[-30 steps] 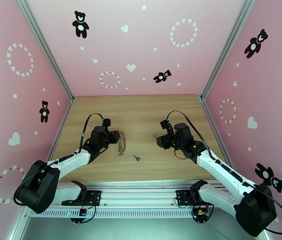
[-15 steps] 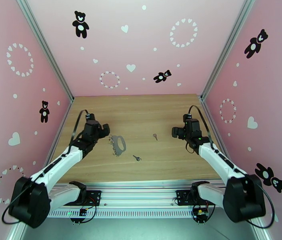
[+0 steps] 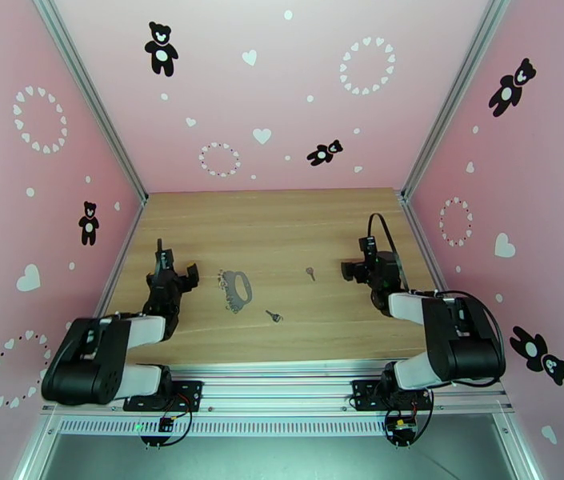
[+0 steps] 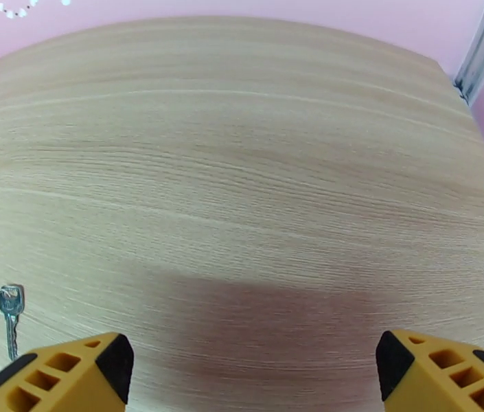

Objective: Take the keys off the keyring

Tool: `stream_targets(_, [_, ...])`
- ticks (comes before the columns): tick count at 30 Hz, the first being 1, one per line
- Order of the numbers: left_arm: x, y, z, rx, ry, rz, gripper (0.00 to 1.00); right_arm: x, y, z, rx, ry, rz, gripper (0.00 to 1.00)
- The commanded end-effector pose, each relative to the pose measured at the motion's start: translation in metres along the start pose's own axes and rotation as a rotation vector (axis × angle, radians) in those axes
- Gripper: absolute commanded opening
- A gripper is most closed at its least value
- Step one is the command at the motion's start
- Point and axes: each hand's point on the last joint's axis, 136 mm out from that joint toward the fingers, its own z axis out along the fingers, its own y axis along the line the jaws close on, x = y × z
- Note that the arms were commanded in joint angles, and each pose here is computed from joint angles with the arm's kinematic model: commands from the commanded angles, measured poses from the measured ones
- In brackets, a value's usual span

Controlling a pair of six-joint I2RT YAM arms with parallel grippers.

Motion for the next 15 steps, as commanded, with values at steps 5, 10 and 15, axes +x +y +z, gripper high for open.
stream_targets(5, [-0.044,0.007,0.02,-0.025,-0.106,-0.061,0.99,-0.03,-0.014,0.0,0.074,-0.124,0.011,0.99])
stream_targets(10, [-0.045,-0.001,0.022,0.013,-0.098,-0.034,0.98,-0.03,-0.013,0.002,0.077,-0.116,0.002,0.99])
stream_targets(15, [-0.045,-0.003,0.022,0.022,-0.095,-0.031,0.99,-0.029,-0.012,0.0,0.077,-0.12,0.005,0.99])
